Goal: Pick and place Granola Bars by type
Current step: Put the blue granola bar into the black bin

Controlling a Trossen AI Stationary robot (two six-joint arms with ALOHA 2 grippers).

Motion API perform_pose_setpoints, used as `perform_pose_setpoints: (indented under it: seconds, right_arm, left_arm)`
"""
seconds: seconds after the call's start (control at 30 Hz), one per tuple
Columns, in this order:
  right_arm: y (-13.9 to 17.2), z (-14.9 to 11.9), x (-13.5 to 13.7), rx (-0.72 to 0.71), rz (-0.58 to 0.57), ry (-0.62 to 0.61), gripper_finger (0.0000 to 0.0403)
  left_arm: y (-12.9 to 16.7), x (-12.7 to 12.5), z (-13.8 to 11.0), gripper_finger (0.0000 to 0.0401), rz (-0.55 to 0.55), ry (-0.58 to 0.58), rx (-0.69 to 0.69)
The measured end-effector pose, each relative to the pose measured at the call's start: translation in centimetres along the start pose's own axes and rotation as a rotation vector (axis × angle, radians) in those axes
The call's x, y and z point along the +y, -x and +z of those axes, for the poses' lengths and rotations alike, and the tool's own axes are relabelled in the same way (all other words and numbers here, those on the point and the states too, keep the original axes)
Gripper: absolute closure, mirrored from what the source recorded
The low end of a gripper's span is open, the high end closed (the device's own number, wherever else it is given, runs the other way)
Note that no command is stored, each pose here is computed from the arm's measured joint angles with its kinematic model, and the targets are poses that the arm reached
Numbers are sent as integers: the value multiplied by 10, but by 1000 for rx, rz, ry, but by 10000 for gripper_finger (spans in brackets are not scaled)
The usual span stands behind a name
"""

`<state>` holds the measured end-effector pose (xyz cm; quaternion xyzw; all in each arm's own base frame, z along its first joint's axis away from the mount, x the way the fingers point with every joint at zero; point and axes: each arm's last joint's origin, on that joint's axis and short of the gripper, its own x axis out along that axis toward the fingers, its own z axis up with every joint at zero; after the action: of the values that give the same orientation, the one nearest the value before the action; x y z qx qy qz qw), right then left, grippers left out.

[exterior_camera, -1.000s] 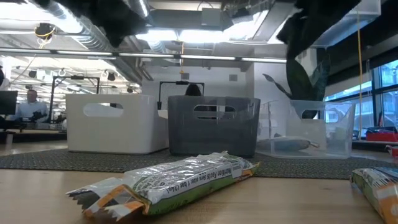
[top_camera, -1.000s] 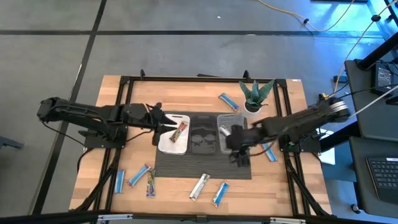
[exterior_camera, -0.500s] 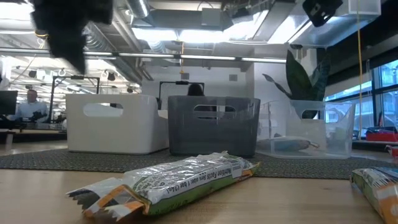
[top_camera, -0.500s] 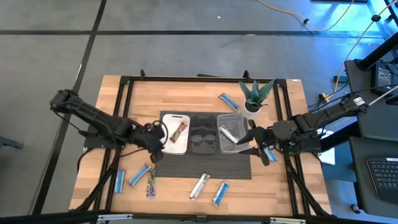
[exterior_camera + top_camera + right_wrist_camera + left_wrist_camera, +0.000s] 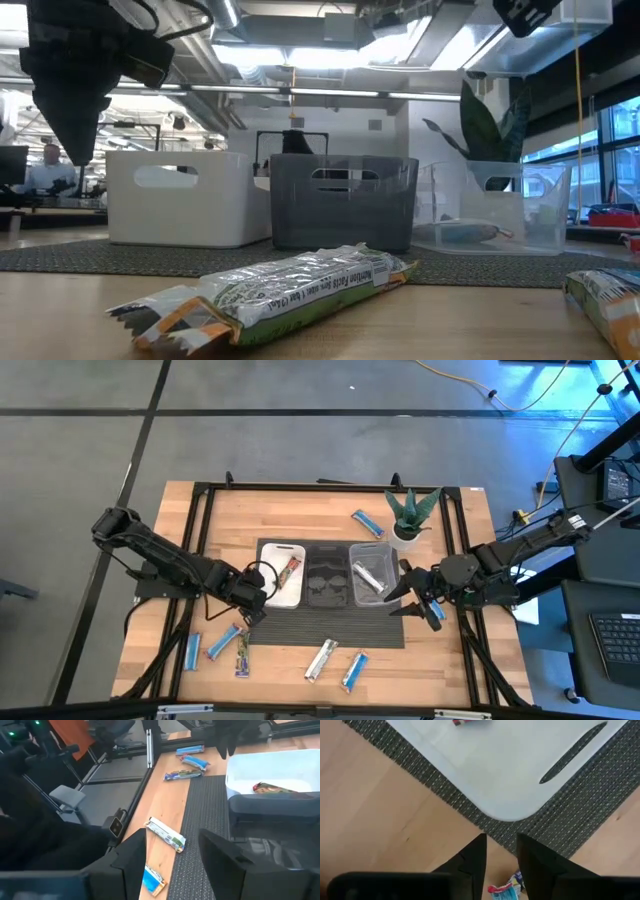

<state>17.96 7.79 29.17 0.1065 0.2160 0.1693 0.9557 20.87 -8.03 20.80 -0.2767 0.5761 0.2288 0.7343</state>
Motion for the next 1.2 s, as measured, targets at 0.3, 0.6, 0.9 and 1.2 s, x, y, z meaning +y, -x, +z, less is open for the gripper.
perform_pose_setpoints:
  seconds: [0.3,0.6,0.9,1.2]
  right_arm:
    - [0,0,0,1,-5,75,221]
    - [0,0,0,-4,-5,227,221]
    - [0,1,0,-11,-3,60,221]
    - [0,-5,-1,55,-21,73,221]
  left_arm:
    - [-1,2,4,273,-27,19,69]
    - [-1,2,4,262,-23,10,60]
    - [-1,3,6,262,1,-110,5]
    - [-2,5,11,256,-17,-49,27]
